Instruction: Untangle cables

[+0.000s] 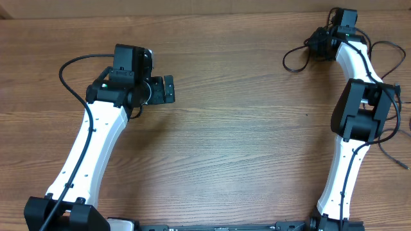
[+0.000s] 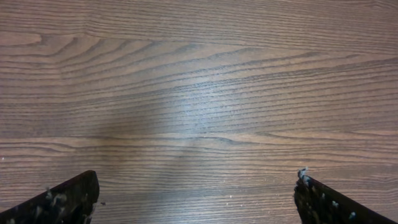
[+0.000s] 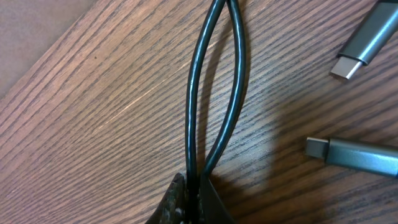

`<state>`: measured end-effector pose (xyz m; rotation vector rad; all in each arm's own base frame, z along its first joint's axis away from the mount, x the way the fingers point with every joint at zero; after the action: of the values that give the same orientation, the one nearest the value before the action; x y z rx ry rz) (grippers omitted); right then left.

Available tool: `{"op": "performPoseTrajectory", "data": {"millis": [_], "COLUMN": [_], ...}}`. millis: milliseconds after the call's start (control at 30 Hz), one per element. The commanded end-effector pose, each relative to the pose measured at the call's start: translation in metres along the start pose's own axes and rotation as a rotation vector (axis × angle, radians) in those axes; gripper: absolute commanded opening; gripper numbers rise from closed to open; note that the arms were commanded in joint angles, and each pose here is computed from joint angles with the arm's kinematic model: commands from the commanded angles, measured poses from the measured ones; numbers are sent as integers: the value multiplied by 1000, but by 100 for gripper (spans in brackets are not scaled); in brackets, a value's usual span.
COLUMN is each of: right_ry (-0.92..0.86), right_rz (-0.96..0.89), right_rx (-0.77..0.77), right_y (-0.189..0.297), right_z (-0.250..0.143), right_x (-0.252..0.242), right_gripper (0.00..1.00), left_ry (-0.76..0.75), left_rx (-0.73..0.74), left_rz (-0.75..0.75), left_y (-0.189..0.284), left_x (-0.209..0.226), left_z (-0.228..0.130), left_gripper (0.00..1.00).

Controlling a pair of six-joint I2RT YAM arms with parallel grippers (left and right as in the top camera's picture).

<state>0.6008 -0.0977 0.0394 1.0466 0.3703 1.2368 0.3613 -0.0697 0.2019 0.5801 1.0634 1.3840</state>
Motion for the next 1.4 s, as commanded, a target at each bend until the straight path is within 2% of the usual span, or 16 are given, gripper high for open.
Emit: {"op": "performPoseTrajectory", "data": {"millis": [0,33,233,267,300,367,400,533,733,1000,1033,1133,1167,1267,1333,1367], "right_ry": [-2,-3,4,5,5,5,2,8,184,295,350,456,558,646,633,632], "right_rz": [-66,-67,-57,-55,-53,-49,-43,-33,27,95,98,92,97,53,43,51], "right_rx": [19,21,-9,-14,-18,-22,-24,-60,-227,-604,-711,-854,-923,-940,-872,-862], "right_y": [-9,-8,8,10,13,19,25,70,195,403,464,541,580,613,612,612], "right_z": [-7,-7,5,7,9,12,14,34,78,105,98,79,62,33,14,9], "right_x": [-15,-15,-8,-6,-5,-3,0,13,51,92,99,107,113,108,96,93], "right_gripper": [6,9,5,6,13,49,100,100,100,100,100,100,99,81,68,66], "left_ry": [7,7,6,6,6,6,6,6,3,2,2,2,2,3,3,2], "left_rx": [-11,-11,-13,-13,-13,-12,-13,-27,-69,-69,-70,-71,-68,-65,-67,-69], "left_rz": [-12,-12,-10,-9,-9,-9,-9,-13,-30,-29,-29,-30,-29,-28,-28,-29], "left_y": [4,4,4,4,4,4,4,4,5,5,5,5,5,5,5,5], "left_x": [-3,-3,-3,-3,-3,-3,-3,-4,-7,-7,-7,-8,-7,-7,-7,-7], "left_z": [0,0,0,0,0,0,0,3,11,11,12,12,11,11,11,11], "left_gripper": [100,100,100,100,100,100,100,100,100,100,100,100,100,100,100,100]}}
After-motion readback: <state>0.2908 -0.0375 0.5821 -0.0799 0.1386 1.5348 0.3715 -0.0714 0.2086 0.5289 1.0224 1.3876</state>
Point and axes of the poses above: each gripper's point midway between its finger pads, its own y axis back along the fingers, its own x axis along the line the jaws close on, z = x × y, the point moved 4 cm from there along y, back along the fingers, and after that the axes turned 9 degrees about y, right-handed, at the moved point
